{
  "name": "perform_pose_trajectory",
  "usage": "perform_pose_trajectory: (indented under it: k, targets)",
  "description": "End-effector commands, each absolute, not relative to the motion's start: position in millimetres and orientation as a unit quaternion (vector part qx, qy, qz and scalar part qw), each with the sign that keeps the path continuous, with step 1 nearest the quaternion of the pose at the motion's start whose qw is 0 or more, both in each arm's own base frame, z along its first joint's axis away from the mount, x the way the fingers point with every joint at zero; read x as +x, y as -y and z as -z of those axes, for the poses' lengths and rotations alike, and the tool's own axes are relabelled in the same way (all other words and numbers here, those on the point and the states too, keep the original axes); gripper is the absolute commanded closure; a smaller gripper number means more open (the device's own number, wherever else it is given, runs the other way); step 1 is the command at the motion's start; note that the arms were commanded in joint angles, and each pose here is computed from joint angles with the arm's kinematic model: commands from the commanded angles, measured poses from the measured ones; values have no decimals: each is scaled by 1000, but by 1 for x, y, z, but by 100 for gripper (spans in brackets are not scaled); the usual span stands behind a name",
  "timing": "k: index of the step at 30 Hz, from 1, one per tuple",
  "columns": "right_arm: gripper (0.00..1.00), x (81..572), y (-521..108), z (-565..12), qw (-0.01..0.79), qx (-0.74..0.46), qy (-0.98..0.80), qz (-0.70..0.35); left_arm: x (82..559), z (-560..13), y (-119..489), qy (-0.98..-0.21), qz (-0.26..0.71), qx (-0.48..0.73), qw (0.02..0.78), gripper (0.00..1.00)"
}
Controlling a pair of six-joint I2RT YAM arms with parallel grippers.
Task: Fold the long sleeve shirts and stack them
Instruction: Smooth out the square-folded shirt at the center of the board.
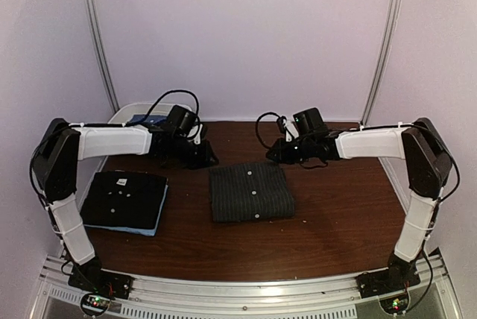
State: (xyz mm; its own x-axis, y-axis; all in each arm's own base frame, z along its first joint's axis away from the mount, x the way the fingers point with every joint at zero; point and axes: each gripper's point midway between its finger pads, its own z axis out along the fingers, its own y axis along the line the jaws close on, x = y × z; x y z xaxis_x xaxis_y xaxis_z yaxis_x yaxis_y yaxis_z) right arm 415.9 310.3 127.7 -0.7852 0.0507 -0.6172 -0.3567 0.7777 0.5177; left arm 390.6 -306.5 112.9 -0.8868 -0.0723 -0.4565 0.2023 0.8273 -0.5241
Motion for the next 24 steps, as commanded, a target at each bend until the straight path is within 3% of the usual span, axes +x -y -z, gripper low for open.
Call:
perform_pose_trajectory:
  k: [1,9,17,24]
  targets:
    - [84,412,-332,-130,314,-112,-880,-339,340,-115,343,-922,318,82,208,82]
    - [88,430,-350,-104,290,-113,-883,-351,288,-74,370,-927,326,114,144,94]
    - [90,455,-342,-52,248,-77,-901,-346,255,-19,349,-948,284,110,93,96]
    - [89,463,-342,-62,255,-76,-902,-340,246,-15,343,-950,279,107,87,97]
